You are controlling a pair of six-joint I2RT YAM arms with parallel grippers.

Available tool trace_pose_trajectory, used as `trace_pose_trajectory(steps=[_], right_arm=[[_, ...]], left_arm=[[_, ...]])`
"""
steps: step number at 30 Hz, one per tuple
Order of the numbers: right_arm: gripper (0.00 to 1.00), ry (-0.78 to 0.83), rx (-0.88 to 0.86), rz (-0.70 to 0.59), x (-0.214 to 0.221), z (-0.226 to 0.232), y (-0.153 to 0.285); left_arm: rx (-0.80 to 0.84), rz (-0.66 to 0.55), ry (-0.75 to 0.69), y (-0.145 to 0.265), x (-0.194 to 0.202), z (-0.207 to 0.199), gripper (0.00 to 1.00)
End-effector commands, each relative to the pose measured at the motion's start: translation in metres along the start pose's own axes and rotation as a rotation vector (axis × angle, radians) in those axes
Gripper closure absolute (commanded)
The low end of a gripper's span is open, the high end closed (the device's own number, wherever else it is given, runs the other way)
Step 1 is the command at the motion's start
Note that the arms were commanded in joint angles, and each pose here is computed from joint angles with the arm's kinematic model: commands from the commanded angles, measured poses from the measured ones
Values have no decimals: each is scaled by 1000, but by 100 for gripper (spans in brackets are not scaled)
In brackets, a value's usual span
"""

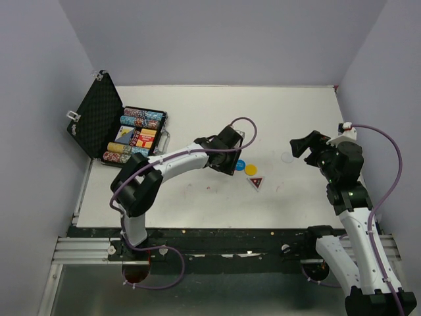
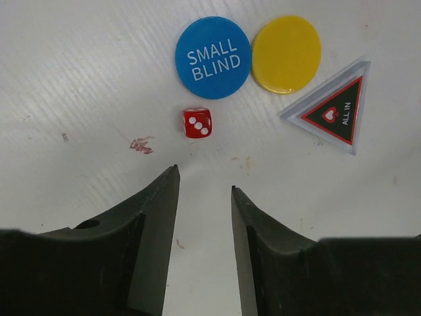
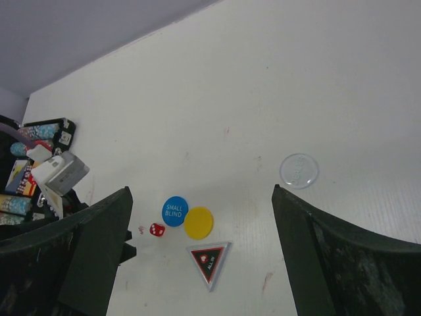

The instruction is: Pack up texas hold em set

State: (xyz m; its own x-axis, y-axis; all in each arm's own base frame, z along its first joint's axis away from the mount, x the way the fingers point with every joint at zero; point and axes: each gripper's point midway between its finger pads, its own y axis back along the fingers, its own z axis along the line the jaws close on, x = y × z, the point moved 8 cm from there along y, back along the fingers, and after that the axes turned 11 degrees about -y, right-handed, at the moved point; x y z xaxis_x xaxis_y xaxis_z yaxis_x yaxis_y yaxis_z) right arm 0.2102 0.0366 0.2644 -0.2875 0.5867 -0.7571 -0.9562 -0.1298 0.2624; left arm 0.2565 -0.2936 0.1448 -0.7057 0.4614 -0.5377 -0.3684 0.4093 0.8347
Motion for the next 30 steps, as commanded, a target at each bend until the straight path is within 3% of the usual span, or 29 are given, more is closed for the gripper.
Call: trace_pose_trajectory(steps=[1,13,30], right_arm=[[5,7,-15,4,-1,1,2],[5,6,-19,5,-1,2,2],[5,6,-17,8,0,1,2]], left_arm=[[12,-10,23,-16,-6,-15,51],[-105,28,7,-39,-9,-11,51],[-119,70,-15,-53,-7,-12,51]])
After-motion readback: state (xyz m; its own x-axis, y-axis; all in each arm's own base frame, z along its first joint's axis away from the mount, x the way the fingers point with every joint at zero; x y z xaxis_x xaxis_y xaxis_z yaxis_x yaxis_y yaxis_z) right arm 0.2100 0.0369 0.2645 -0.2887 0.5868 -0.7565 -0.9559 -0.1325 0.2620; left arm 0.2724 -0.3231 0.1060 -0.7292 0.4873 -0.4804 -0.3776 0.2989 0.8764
